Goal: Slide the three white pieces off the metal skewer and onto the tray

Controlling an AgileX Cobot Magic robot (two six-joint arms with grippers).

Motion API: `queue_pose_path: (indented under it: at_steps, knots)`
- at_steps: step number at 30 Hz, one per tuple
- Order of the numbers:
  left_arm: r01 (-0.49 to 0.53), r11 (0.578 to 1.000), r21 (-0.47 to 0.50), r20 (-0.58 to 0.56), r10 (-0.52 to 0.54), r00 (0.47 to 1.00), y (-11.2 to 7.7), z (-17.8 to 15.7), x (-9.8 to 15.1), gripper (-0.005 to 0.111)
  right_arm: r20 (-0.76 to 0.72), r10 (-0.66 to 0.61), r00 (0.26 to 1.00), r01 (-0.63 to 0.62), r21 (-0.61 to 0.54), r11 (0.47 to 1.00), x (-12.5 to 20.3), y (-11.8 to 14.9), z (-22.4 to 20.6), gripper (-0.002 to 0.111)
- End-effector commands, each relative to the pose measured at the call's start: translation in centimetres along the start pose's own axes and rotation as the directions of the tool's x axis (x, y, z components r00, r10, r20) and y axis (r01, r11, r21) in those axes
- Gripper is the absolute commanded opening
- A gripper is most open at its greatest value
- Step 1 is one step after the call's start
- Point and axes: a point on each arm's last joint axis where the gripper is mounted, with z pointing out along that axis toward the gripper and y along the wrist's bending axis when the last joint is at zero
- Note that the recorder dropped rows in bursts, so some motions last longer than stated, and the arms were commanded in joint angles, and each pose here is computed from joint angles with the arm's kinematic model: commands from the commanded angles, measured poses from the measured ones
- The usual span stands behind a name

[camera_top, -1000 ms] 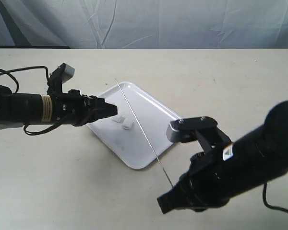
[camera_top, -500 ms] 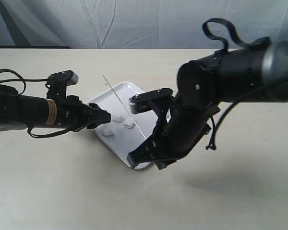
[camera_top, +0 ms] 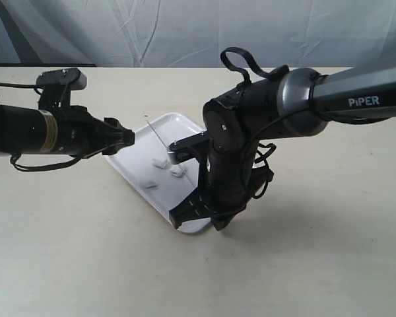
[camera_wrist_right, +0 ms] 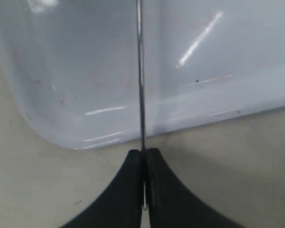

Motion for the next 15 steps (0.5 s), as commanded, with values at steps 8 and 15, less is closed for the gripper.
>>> queue_pose_path:
  at_steps: [8,15]
  knots:
    - [-0.075,0.996,-0.043,0.082,0.078,0.994,-1.1,-5.1,0.3,0.054,-0.030,0.022,0.999,-0.022,-0.008,1.000,0.1,0.0,-0.2,0.039]
    - [-0.123,0.990,-0.065,0.153,0.131,0.980,-1.9,-9.0,1.7,0.054,0.046,0.018,0.999,-0.017,-0.027,0.999,0.3,0.2,-3.3,0.039]
